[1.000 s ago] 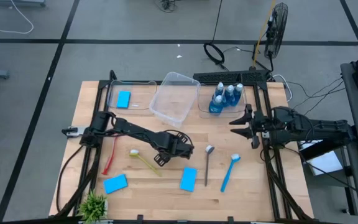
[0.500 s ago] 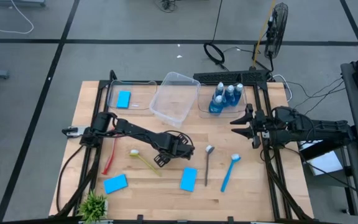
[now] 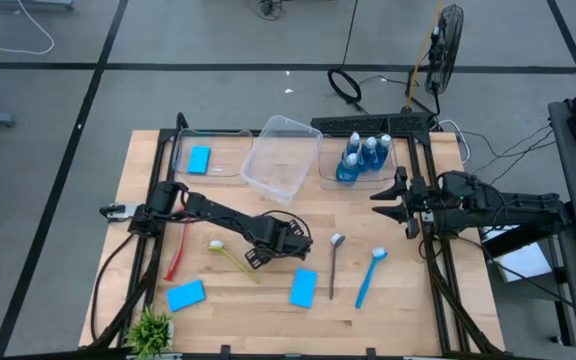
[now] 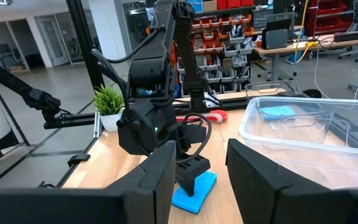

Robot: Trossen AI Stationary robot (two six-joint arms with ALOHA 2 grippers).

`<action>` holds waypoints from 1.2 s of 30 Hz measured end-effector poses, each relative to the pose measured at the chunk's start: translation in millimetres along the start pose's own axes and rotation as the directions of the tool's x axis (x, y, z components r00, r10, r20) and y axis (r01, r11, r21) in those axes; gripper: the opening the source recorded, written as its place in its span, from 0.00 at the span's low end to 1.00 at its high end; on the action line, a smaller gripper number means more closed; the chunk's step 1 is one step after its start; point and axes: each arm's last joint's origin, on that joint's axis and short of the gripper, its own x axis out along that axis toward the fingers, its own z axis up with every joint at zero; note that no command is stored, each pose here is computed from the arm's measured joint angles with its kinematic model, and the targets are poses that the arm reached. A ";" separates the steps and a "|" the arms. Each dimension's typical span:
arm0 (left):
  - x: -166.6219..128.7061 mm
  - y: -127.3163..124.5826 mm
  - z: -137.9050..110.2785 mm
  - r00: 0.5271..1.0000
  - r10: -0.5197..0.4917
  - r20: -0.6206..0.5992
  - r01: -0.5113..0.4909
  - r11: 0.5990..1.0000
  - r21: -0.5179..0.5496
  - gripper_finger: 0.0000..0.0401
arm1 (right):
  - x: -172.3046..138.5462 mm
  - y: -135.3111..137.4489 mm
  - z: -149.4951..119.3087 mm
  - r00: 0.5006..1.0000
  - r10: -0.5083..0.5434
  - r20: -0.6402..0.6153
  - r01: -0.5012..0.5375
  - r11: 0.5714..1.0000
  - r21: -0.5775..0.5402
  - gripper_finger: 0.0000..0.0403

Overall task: Pick & Place Kitchen Sink Supplies
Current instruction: Put the blue sponge into the left transparent bin

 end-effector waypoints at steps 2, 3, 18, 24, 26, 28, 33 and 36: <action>0.1 0.0 -0.1 1.000 0.001 -0.001 -0.001 1.000 0.019 0.74 | 0.0 0.0 0.0 1.000 0.000 0.000 0.000 1.000 0.000 0.32; 0.1 0.1 0.0 1.000 0.002 -0.001 -0.002 1.000 0.020 0.74 | 0.0 0.0 0.0 1.000 0.000 0.000 0.000 1.000 0.000 0.32; -0.1 6.6 2.4 0.995 0.100 -0.006 -0.100 0.995 0.006 0.70 | 0.0 0.0 0.0 1.000 0.000 0.000 0.000 1.000 0.000 0.32; 0.1 7.7 3.0 0.994 0.107 0.004 -0.107 0.994 -0.005 0.49 | 0.0 0.0 0.0 1.000 0.000 0.000 0.000 1.000 0.000 0.32; -0.1 7.9 3.1 0.994 0.107 0.008 -0.107 0.994 -0.002 0.40 | 0.0 0.0 0.0 1.000 0.000 0.000 0.000 1.000 0.000 0.32; -0.3 9.1 3.0 0.994 0.108 0.017 -0.108 0.994 0.002 0.31 | 0.0 0.0 0.0 1.000 0.000 0.000 0.000 1.000 0.000 0.32; -0.9 14.3 0.2 0.994 0.104 0.040 -0.105 0.994 0.019 0.09 | 0.0 0.0 0.0 1.000 0.000 0.000 0.000 1.000 0.000 0.32; -1.5 19.5 -3.9 0.994 0.096 0.053 -0.097 0.995 0.029 0.02 | 0.0 0.0 0.0 1.000 0.000 0.000 0.000 1.000 0.000 0.32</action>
